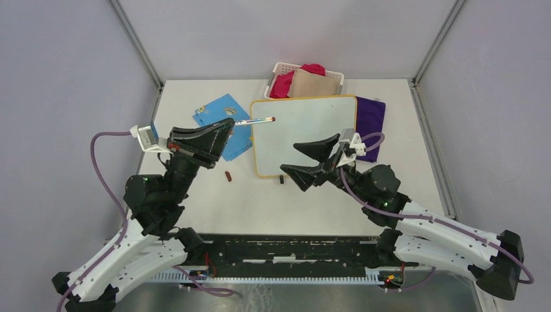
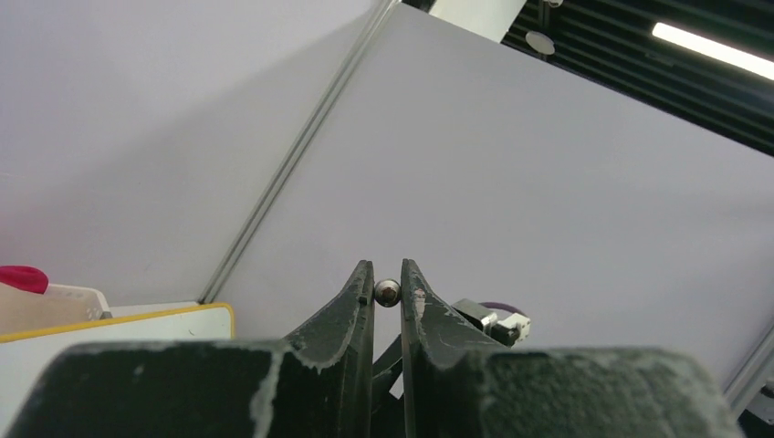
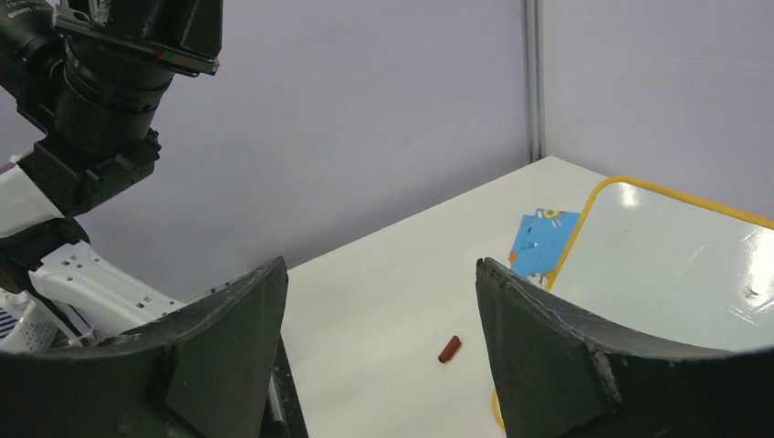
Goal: Write a sentence on the whiteboard
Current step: Adjust the whiteboard marker.
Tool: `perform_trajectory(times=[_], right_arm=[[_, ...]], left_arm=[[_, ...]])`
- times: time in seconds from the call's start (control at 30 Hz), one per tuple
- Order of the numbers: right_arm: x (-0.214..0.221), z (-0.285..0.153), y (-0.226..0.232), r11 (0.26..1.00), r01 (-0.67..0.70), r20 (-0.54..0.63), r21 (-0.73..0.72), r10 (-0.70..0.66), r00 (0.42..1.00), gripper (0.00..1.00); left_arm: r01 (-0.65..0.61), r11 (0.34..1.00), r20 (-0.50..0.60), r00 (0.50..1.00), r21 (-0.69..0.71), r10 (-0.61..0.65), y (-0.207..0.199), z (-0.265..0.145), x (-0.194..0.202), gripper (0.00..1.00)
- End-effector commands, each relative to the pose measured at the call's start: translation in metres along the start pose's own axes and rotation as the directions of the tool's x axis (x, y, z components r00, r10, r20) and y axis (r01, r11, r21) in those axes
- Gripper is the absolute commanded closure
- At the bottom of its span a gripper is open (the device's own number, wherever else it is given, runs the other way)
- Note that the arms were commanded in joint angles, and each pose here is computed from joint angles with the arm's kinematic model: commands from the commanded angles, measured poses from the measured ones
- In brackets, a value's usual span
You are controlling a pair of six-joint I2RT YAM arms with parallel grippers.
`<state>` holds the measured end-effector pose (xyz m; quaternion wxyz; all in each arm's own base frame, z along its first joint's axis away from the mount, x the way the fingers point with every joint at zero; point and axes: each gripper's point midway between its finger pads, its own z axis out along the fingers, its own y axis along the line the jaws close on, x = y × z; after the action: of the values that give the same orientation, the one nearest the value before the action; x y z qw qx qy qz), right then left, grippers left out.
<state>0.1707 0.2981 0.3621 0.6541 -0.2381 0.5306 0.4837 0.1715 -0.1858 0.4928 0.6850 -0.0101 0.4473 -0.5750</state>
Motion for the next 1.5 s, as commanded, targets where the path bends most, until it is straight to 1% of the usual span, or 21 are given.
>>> perform_trajectory(times=[0.0, 0.13, 0.23, 0.33, 0.43, 0.5, 0.7, 0.8, 1.03, 1.17, 1.33, 1.47], right_arm=[[-0.07, 0.012, 0.019, 0.997, -0.043, 0.221, -0.07, 0.057, 0.974, 0.19], [-0.088, 0.02, 0.034, 0.99, -0.006, 0.253, -0.143, 0.042, 0.966, 0.2], [-0.099, 0.02, 0.04, 0.985, -0.002, 0.284, -0.171, 0.052, 0.957, 0.21], [-0.114, 0.017, 0.042, 0.984, -0.033, 0.332, -0.175, 0.09, 0.939, 0.23], [-0.124, 0.021, 0.043, 0.98, -0.073, 0.343, -0.184, 0.134, 0.93, 0.24], [-0.13, 0.025, 0.05, 0.971, -0.093, 0.345, -0.22, 0.167, 0.924, 0.24], [-0.147, 0.043, 0.068, 0.927, -0.155, 0.338, -0.341, 0.275, 0.9, 0.25], [-0.149, 0.052, 0.072, 0.9, -0.195, 0.327, -0.39, 0.334, 0.884, 0.25], [-0.161, 0.06, 0.072, 0.841, -0.263, 0.34, -0.474, 0.45, 0.826, 0.3], [-0.165, 0.065, 0.073, 0.833, -0.262, 0.334, -0.487, 0.455, 0.826, 0.32], [-0.168, 0.067, 0.071, 0.838, -0.255, 0.339, -0.483, 0.448, 0.828, 0.34], [-0.17, 0.068, 0.071, 0.842, -0.247, 0.343, -0.48, 0.439, 0.831, 0.38]], left_arm=[[0.086, 0.996, 0.117, 0.989, 0.025, -0.088, -0.02, 0.006, -0.038, 0.98], [0.102, 0.994, 0.147, 0.983, 0.042, -0.107, -0.022, 0.011, -0.043, 0.98], [0.114, 0.991, 0.158, 0.98, 0.07, -0.124, -0.028, 0.017, -0.045, 0.98], [0.129, 0.986, 0.155, 0.977, 0.102, -0.144, -0.035, 0.025, -0.046, 0.98], [0.158, 0.978, 0.149, 0.973, 0.134, -0.178, -0.041, 0.031, -0.045, 0.98], [0.176, 0.973, 0.153, 0.968, 0.149, -0.198, -0.042, 0.033, -0.045, 0.98], [0.221, 0.952, 0.117, 0.962, 0.211, -0.249, -0.051, 0.033, -0.037, 0.98], [0.249, 0.944, 0.107, 0.955, 0.215, -0.276, -0.049, 0.031, -0.033, 0.98], [0.271, 0.936, 0.091, 0.95, 0.222, -0.297, -0.05, 0.029, -0.029, 0.98], [0.27, 0.94, 0.089, 0.952, 0.21, -0.293, -0.047, 0.028, -0.028, 0.98], [0.279, 0.937, 0.051, 0.954, 0.211, -0.296, -0.047, 0.029, -0.019, 0.98], [0.29, 0.936, 0.036, 0.952, 0.2, -0.303, -0.044, 0.031, -0.012, 0.98]])
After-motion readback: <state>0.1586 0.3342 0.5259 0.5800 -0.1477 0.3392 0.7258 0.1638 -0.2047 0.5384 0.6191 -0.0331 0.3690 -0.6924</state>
